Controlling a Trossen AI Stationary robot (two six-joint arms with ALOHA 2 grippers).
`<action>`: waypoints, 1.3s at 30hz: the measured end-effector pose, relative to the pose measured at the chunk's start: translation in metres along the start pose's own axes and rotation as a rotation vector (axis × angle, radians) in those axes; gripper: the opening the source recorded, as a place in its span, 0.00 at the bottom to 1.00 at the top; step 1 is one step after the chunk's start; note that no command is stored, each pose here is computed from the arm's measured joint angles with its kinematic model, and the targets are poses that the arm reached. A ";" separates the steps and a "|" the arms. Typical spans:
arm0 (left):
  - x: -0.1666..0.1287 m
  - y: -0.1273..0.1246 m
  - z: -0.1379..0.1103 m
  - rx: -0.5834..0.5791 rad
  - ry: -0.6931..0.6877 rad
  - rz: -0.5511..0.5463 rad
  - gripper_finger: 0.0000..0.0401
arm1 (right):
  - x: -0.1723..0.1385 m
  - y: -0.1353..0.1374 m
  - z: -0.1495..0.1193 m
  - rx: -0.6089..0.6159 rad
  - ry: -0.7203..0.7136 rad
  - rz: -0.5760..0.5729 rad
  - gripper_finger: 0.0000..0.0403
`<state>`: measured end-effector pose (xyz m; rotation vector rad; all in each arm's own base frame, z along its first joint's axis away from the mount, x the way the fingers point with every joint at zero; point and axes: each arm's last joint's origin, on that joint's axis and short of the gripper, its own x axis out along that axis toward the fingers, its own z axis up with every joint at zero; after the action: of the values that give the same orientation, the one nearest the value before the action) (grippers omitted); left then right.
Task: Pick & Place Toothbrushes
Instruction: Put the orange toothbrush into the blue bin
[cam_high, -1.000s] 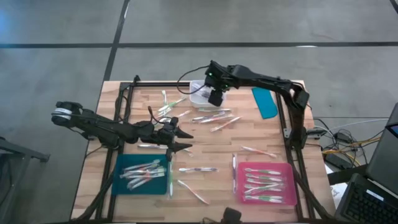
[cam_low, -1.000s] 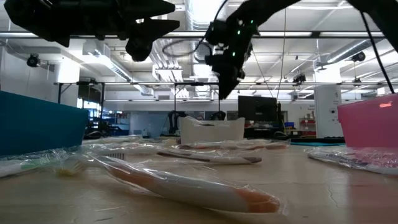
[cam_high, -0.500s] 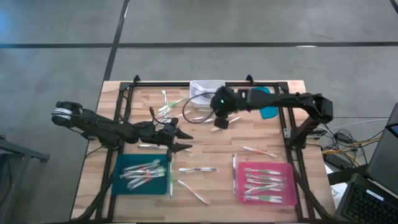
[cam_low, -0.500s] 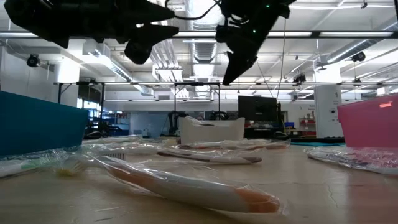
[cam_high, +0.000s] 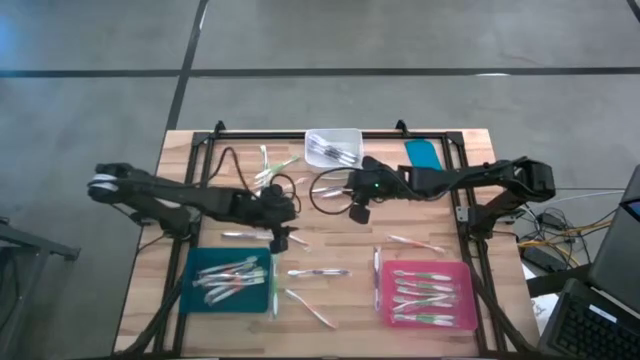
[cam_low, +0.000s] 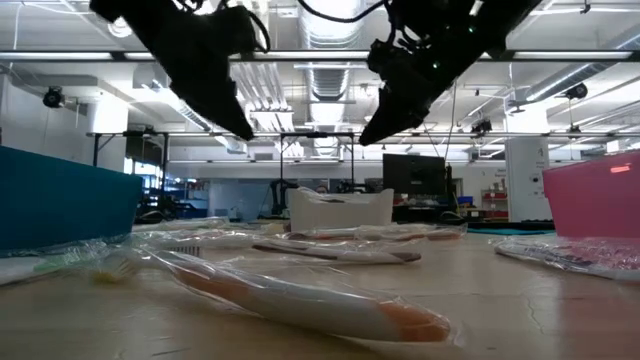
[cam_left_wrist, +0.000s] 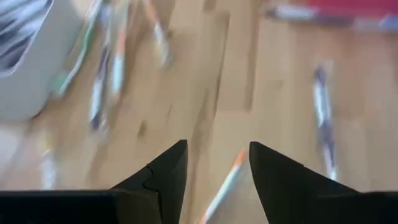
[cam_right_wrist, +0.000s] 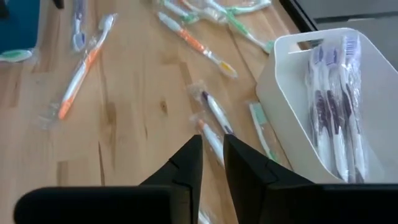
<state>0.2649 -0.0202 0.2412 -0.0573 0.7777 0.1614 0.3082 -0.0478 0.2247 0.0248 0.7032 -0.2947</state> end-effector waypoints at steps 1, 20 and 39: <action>-0.002 0.000 0.005 0.015 0.034 0.007 0.44 | 0.001 0.000 -0.002 0.006 -0.001 0.000 0.15; -0.015 -0.025 0.054 0.174 0.279 -0.018 0.44 | 0.004 0.000 -0.015 0.009 0.028 -0.004 0.33; 0.071 -0.012 0.018 0.348 0.653 0.030 0.44 | 0.005 0.000 -0.019 0.009 0.043 -0.002 0.45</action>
<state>0.3294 -0.0208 0.2038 0.2439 1.4483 0.0298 0.2998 -0.0466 0.2066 0.0397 0.7450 -0.2999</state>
